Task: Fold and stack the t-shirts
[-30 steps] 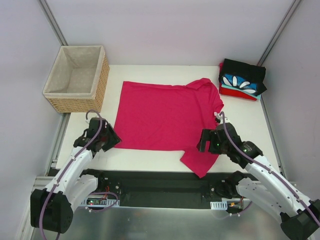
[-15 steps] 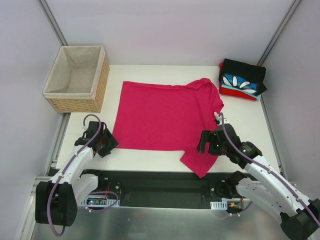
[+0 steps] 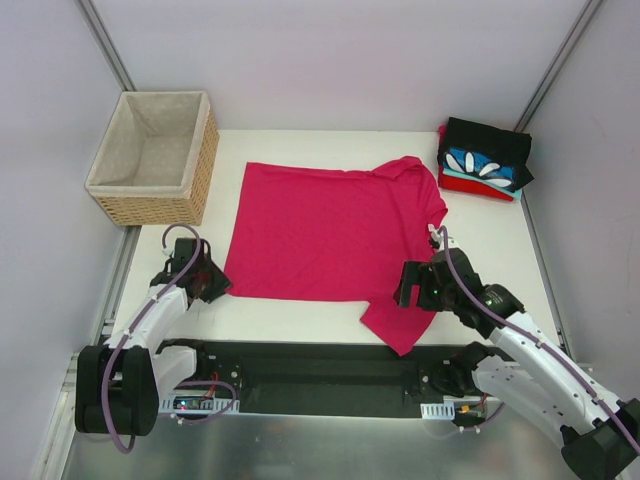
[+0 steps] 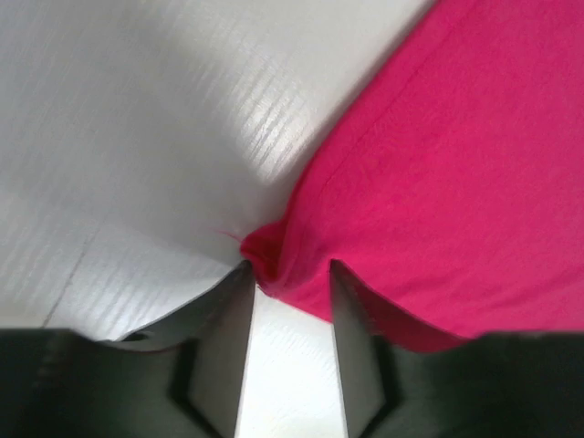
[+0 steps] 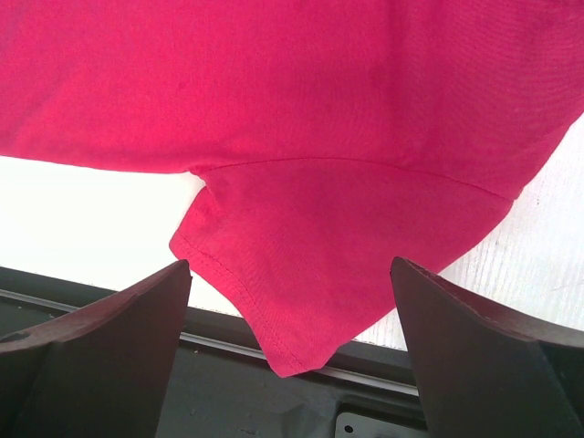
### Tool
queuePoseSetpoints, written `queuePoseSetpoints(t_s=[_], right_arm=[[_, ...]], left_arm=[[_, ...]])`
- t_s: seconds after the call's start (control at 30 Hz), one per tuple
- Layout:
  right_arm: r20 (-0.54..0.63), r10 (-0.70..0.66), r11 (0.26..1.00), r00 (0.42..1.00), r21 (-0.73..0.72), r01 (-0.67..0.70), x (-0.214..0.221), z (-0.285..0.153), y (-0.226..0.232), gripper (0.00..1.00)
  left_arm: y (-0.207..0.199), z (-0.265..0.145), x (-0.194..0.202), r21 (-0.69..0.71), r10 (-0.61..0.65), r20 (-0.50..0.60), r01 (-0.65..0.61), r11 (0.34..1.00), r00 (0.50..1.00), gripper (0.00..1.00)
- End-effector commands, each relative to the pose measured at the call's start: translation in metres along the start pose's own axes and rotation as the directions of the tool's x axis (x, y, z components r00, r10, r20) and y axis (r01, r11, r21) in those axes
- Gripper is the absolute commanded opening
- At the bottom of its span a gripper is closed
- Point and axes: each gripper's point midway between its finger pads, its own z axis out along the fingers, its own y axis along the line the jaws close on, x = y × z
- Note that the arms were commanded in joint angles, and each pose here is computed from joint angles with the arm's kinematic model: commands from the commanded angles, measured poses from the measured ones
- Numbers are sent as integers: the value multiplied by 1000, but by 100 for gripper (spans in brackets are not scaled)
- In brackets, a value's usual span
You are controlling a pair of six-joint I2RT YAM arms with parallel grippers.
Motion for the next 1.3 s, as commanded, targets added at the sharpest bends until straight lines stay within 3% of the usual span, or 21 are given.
queuePoseSetpoints(t_s=[0.0, 0.17, 0.43, 0.6, 0.93, 1.27], right_arm=[[4, -9, 1000, 1000, -15, 9, -1, -1, 3, 95], [5, -5, 1000, 1000, -12, 5, -1, -3, 2, 95], [-119, 16, 999, 993, 48, -11, 28, -1, -11, 94], [-148, 80, 997, 986, -4, -81, 47, -2, -7, 94], [-312, 127, 986, 942, -67, -155, 94, -6, 2, 93], [-462, 125, 989, 878, -15, -149, 124, -23, -5, 93]], left_arm=[[21, 7, 14, -66, -23, -42, 20, 998, 999, 13], [20, 7, 15, -57, -27, -45, 25, 998, 999, 0], [16, 5, 14, -35, -23, -37, 22, 999, 999, 0], [15, 4, 13, -29, -18, -35, 17, 999, 999, 0], [13, 4, 11, -23, -16, -34, 15, 1000, 999, 0], [12, 3, 11, -21, -14, -36, 13, 1000, 999, 0]])
